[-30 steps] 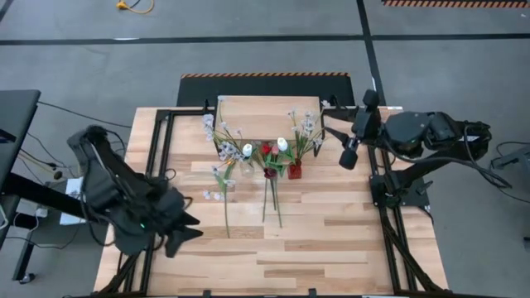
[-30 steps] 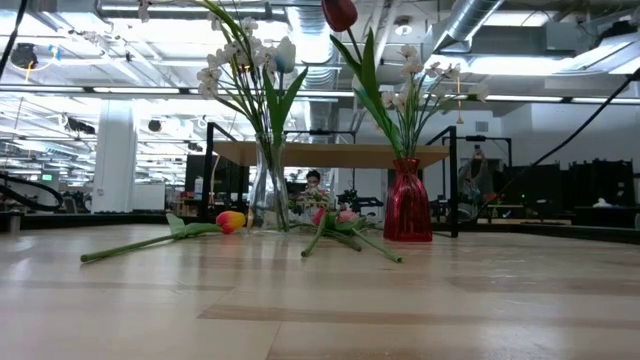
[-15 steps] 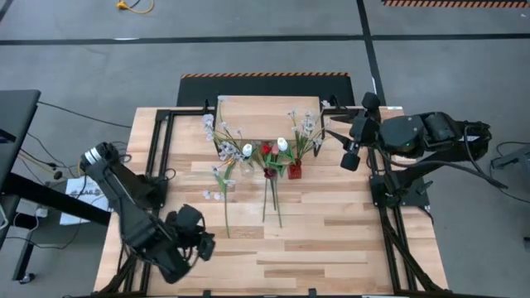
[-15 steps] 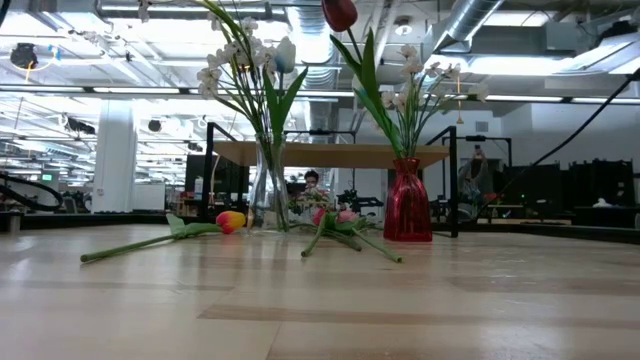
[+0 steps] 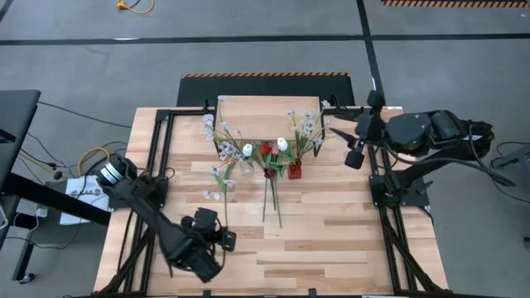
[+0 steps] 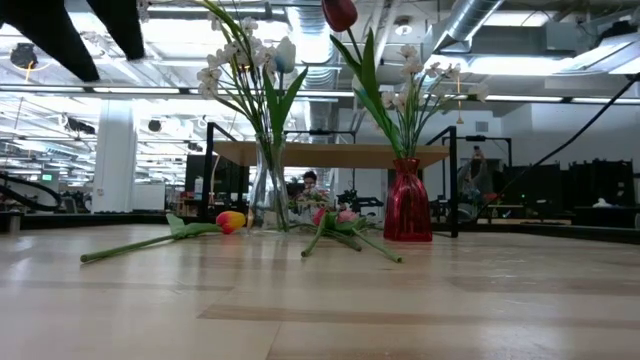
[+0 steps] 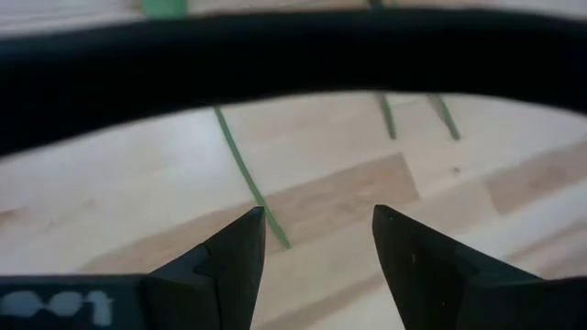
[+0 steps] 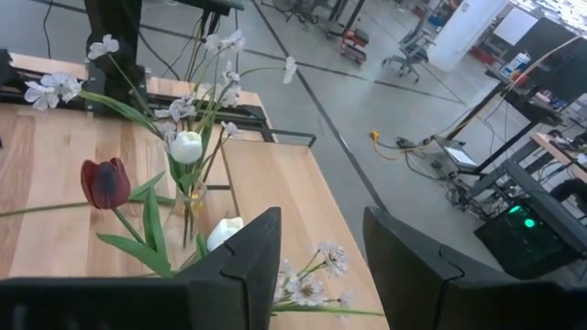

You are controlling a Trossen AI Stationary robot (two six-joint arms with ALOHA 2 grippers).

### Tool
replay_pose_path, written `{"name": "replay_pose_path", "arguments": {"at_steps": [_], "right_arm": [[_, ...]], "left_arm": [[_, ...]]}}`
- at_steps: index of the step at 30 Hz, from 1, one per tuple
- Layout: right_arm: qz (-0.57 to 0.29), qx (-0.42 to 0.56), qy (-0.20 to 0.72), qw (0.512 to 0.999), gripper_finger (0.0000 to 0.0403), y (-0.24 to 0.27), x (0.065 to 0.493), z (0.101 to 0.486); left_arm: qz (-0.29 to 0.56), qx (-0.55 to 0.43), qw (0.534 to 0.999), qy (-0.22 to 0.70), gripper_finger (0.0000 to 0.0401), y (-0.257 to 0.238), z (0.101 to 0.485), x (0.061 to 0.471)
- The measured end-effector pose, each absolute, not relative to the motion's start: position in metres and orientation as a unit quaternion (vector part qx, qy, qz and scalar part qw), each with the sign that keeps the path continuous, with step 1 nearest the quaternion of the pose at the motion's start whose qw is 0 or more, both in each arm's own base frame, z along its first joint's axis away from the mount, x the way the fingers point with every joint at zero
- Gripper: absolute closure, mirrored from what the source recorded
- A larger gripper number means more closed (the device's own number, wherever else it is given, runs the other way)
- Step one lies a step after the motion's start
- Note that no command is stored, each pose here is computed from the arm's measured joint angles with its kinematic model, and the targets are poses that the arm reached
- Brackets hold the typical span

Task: Pick and place flowers into a vace then onto a shelf
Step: Put the yellow flower into the transparent vase

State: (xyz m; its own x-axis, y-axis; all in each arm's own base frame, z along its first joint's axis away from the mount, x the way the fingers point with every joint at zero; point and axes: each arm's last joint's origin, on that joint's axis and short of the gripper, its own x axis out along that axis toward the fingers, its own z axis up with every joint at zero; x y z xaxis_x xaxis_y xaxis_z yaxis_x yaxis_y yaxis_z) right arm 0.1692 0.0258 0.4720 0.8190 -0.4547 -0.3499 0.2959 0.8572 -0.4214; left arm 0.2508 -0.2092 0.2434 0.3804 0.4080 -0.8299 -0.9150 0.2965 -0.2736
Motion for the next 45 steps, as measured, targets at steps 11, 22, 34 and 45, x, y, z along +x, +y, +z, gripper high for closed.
{"name": "replay_pose_path", "arguments": {"at_steps": [11, 22, 34, 45], "right_arm": [[-0.2, -0.179, 0.23, 0.935, 0.0257, 0.025, 0.168, 0.471], [-0.199, -0.183, 0.237, 0.933, 0.0261, 0.025, 0.168, 0.47], [-0.198, -0.183, 0.237, 0.933, 0.0262, 0.025, 0.168, 0.47], [-0.199, -0.179, 0.236, 0.934, 0.0261, 0.025, 0.168, 0.47]], "left_arm": [[0.51, -0.334, 0.708, 0.356, 0.0209, -0.185, 0.215, 0.266], [0.462, -0.407, 0.727, 0.305, 0.0209, -0.189, 0.167, 0.265], [0.495, -0.421, 0.698, 0.301, 0.0209, -0.172, 0.134, 0.25], [0.466, -0.448, 0.691, 0.322, 0.0209, -0.158, 0.124, 0.262]]}}
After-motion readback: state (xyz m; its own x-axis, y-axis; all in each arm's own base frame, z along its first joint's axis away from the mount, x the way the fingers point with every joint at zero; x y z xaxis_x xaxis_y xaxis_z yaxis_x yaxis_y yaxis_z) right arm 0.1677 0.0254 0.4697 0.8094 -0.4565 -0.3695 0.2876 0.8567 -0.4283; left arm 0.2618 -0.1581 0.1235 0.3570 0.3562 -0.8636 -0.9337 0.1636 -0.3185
